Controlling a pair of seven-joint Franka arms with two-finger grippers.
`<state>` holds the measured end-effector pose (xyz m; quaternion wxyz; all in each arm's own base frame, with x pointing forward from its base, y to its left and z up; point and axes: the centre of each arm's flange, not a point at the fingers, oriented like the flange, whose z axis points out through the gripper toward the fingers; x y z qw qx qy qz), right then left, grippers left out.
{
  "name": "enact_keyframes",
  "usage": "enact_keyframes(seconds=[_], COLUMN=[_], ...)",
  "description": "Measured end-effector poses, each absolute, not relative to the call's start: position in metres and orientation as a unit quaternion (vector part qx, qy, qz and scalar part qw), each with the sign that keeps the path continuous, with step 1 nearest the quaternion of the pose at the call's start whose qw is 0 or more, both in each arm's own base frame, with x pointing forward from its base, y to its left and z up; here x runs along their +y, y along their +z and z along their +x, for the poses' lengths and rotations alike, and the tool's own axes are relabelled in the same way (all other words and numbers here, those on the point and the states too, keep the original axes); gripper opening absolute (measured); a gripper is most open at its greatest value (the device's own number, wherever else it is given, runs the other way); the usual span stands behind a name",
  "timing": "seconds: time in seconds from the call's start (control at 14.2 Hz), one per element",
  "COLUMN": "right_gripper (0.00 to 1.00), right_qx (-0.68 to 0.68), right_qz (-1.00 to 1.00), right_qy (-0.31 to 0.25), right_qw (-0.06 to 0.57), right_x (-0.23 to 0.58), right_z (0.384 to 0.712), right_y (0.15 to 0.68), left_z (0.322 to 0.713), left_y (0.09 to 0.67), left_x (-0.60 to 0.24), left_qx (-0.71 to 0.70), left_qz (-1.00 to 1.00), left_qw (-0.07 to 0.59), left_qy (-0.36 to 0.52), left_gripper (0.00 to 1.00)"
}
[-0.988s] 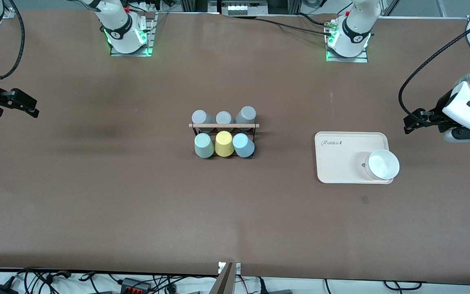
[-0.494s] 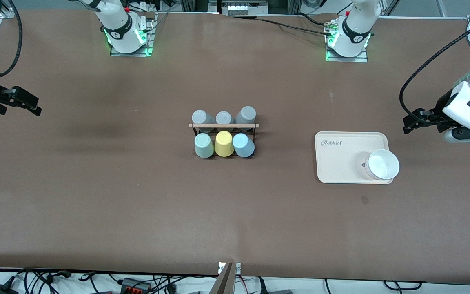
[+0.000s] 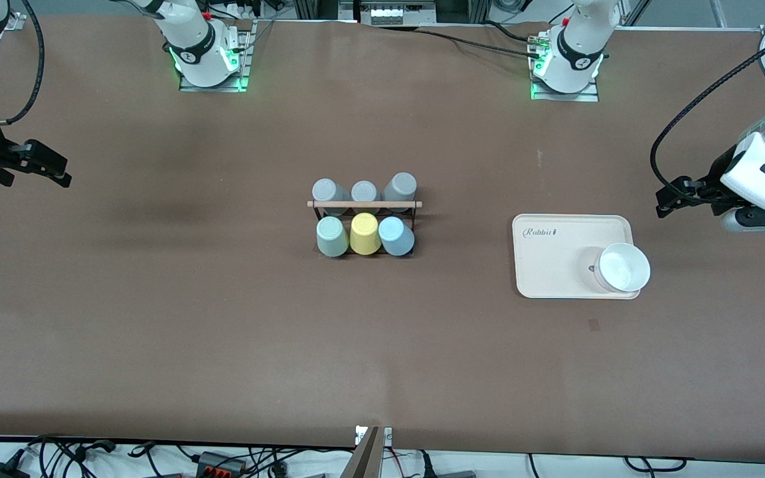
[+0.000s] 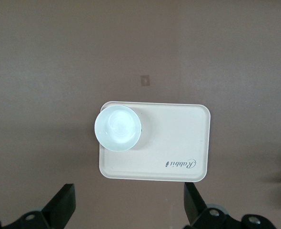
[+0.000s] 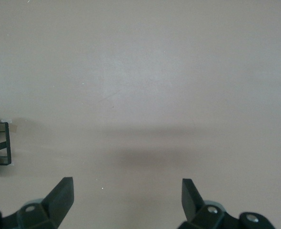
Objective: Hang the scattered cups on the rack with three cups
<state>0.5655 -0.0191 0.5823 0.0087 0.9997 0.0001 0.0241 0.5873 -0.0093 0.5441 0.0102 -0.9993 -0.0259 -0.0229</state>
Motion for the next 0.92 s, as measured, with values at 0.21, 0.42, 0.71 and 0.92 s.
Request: enact_keyframes(seconds=[0.21,0.42,0.71,0.92], right_gripper=[1.0,1.0,1.0,1.0], right_qx=[-0.001,-0.003,-0.005,-0.005], right_qz=[1.0,1.0,1.0,1.0], right_qy=[0.022,0.014,0.014,0.014], right_qw=[0.009,0.008,0.009,0.009], right_x=[-0.0203,-0.0228,-0.0242,-0.0242], right_z=[0.5651,0.5624,0.5594,0.5592], right_y=[0.5819,0.5815,0.5855,0.5859], left_z=[0.5873,0.5873,0.5873,0.5873], left_y=[0.5441,0.5441,0.5441,0.5441], left_x=[-0.0089,-0.0089,-0.0089,-0.0089], left_qx=[-0.026,-0.026,-0.026,-0.026], left_qz=[-0.999,-0.999,-0.999,-0.999], left_qw=[0.01,0.01,0.01,0.01], left_qy=[-0.023,-0.023,-0.023,-0.023], left_gripper=[1.0,1.0,1.0,1.0])
